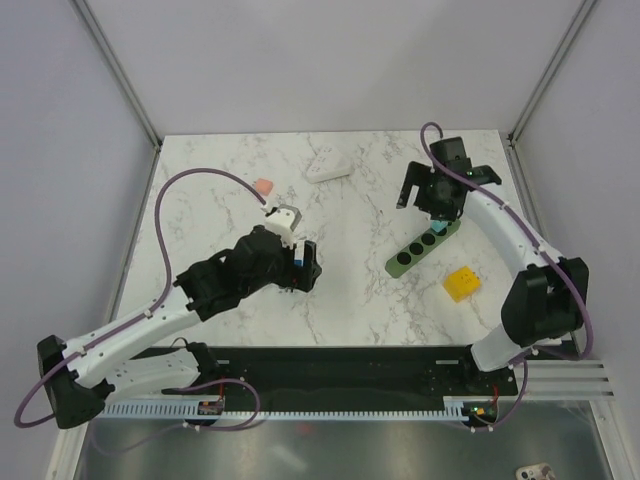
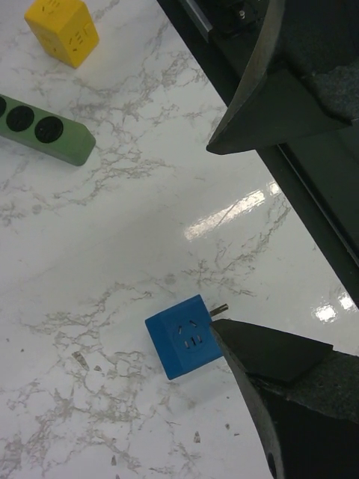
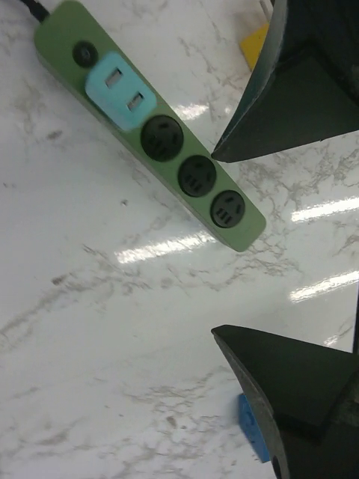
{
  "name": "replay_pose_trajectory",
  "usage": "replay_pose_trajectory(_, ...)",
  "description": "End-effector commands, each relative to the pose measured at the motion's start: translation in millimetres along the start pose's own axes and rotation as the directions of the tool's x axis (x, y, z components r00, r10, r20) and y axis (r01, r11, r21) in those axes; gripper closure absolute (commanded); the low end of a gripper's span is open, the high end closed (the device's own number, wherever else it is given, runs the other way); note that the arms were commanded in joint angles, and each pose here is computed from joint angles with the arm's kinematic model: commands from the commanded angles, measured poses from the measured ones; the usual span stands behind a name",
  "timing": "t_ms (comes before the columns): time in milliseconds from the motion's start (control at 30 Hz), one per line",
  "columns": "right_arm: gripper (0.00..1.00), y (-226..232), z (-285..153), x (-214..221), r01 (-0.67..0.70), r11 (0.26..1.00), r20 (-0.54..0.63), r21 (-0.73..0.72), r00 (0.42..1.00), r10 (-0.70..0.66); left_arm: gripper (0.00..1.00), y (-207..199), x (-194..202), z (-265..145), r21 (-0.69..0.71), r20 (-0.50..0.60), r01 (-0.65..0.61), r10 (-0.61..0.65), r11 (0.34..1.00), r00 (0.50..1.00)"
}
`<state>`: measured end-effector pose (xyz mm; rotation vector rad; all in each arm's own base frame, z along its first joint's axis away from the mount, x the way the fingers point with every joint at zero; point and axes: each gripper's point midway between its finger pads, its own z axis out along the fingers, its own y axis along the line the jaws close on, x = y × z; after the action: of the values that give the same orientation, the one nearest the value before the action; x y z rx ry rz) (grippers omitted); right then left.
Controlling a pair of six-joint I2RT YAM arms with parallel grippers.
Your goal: Insert the plug
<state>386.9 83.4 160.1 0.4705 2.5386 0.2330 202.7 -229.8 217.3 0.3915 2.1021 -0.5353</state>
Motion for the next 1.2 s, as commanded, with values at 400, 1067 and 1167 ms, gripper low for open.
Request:
replay_pose_trajectory(400,0.02,42.5,-71.6,55.1,0.172,0.922,0.162,-0.346,0.979,-0.122,0.04,46.8,38.7,51.1,-0.152,-0.277,0.051,-0.092,0.987,0.956)
replay_pose_trajectory(1067,0.02,53.8,-89.8,60.1,0.191,0.877,0.197,-0.442,0.974,-0.112,0.19,84.3,98.2,100.8,-0.349,-0.506,-0.102,-0.095,0.932,0.857)
replay_pose_trajectory(1167,0.02,53.5,-91.8,58.9,0.193,0.877,0.205,-0.440,0.972,-0.112,0.19,87.0,104.3,100.2,-0.355,-0.528,-0.118,-0.094,0.928,0.844)
